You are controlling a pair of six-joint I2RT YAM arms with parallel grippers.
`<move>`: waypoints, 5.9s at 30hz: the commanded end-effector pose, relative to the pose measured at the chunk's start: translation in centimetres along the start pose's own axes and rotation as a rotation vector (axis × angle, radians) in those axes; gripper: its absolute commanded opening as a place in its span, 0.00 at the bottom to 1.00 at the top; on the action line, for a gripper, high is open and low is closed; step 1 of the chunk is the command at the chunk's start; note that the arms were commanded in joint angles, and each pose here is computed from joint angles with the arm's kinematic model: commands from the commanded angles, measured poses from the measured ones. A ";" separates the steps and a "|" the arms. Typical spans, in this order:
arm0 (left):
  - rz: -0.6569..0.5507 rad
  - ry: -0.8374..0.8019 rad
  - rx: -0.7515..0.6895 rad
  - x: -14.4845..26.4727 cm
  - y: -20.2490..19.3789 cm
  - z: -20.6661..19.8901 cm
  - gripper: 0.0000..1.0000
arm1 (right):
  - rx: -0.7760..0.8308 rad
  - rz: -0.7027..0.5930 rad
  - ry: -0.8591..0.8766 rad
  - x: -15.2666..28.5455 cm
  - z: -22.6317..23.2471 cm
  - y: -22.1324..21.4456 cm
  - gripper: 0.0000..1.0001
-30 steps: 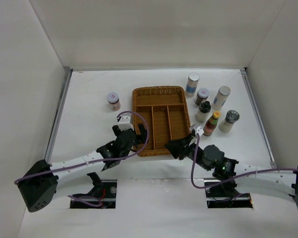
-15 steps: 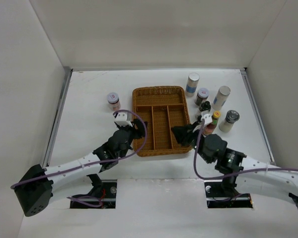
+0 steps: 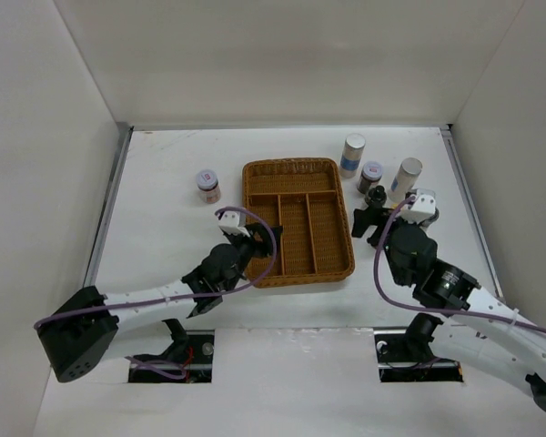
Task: Organize the condiment bottles
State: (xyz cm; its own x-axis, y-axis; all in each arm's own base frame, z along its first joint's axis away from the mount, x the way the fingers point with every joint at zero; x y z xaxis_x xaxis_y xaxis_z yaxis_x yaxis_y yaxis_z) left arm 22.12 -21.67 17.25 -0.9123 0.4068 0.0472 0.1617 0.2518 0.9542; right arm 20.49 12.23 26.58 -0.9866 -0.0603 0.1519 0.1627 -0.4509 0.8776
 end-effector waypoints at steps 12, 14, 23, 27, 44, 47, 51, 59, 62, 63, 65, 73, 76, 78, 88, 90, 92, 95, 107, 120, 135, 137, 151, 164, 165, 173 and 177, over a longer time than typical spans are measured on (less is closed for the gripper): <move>-0.071 -0.108 0.067 0.4 -0.6 -2.4 0.79 | 0.015 -0.093 -0.391 -1.3 -7.7 1.9 0.98; -0.070 -0.116 0.068 0.3 -0.8 -2.5 0.79 | 0.028 -0.063 -0.384 -2.5 -7.7 1.7 0.99; -0.070 -0.100 0.071 0.2 -1.3 -2.0 0.80 | 0.005 -0.025 -0.307 -6.8 -7.0 1.6 0.92; -0.063 -0.095 0.071 0.0 -1.5 -1.9 0.80 | 0.016 -0.015 -0.326 -7.1 -7.5 1.3 0.89; -0.087 -0.070 0.096 0.2 -1.0 -1.2 0.80 | 0.012 -0.035 -0.332 -7.5 -7.3 2.3 0.29; -0.098 -0.048 0.099 0.2 -0.8 -0.7 0.80 | 0.012 -0.125 -0.308 -6.2 -5.8 5.3 0.25; -0.141 0.004 0.127 0.8 0.1 0.4 0.80 | 0.031 -0.184 -0.212 -4.4 -2.1 8.4 0.25; -0.173 0.073 0.147 1.1 0.6 1.9 0.81 | 0.103 -0.193 -0.015 -5.6 7.3 9.8 0.25; -0.179 0.089 0.149 1.3 0.6 2.4 0.80 | 0.087 -0.184 0.072 -7.6 10.5 9.1 0.25; -0.182 0.090 0.152 1.4 0.6 2.4 0.80 | 0.080 -0.180 0.103 -8.4 11.6 8.8 0.25; -0.188 0.100 0.156 1.4 0.8 2.6 0.80 | 0.077 -0.167 0.134 -9.7 13.1 8.2 0.25; -0.192 0.111 0.163 1.5 0.7 3.0 0.80 | 0.101 -0.096 0.196 -14.0 17.1 4.3 0.26; -0.193 0.111 0.166 1.6 0.7 3.0 0.80 | 0.110 -0.061 0.202 -15.4 17.7 2.4 0.26; -0.195 0.110 0.169 1.6 0.8 3.0 0.80 | 0.118 -0.043 0.202 -16.1 17.8 1.2 0.26; -0.189 0.120 0.164 1.5 0.6 3.2 0.80 | 0.152 0.029 0.176 -18.2 16.8 -4.3 0.26; -0.195 0.118 0.168 1.5 0.8 3.2 0.80 | 0.159 0.040 0.174 -18.1 16.6 -5.3 0.27; -0.199 0.126 0.167 1.5 0.9 3.4 0.80 | 0.168 0.050 0.173 -18.0 16.3 -6.3 0.30; -0.197 0.140 0.163 1.5 0.9 3.9 0.80 | 0.177 0.061 0.175 -17.7 16.0 -7.2 0.43; -0.163 0.337 0.105 1.5 3.1 7.0 0.85 | 0.070 -0.032 0.246 -11.2 14.7 0.2 0.86; 0.049 0.733 -0.016 -0.3 6.5 14.0 0.93 | -0.096 0.046 0.384 -3.3 8.1 -3.3 0.99; 0.168 0.739 -0.033 -9.7 7.4 19.0 0.94 | -0.130 0.053 0.523 -0.4 8.3 -4.0 1.00; 0.210 0.729 -0.059 -10.7 6.7 19.2 0.94 | -0.135 0.049 0.539 0.0 8.5 -3.8 1.00; 0.261 0.755 -0.125 -14.0 5.3 20.7 0.75 | -0.142 0.042 0.558 0.7 8.4 -3.4 1.00; 0.092 0.744 -0.119 -12.2 11.2 18.5 0.32 | -0.141 0.042 0.544 0.6 7.9 -3.4 1.00; 0.058 0.717 -0.115 -12.1 12.5 17.4 0.32 | -0.139 0.041 0.541 0.5 7.8 -3.5 1.00; -0.027 0.499 -0.108 -13.9 17.0 9.7 0.32 | -0.148 0.018 0.518 0.2 6.9 -3.0 1.00; -0.020 0.444 -0.103 -16.1 16.8 8.0 0.32 | -0.157 0.004 0.514 0.3 6.6 -2.6 1.00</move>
State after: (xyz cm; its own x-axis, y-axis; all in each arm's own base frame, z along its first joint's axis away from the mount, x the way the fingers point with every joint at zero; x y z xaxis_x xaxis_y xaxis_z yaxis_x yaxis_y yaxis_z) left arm 40.82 -15.69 25.07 -0.9577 -0.0524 0.2831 0.2780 0.0865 0.9567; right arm 19.94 19.62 26.13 -0.8745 -0.4803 -0.0676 0.2308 -0.5346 0.8130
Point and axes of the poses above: each gripper's point midway between its finger pads, its own x axis back along the fingers, its own z axis along the line the jaws close on, y = z × x, the point moved 5 cm from there along x, back along the fingers, and after that the axes turned 9 degrees about -x, right-handed, at the moved point
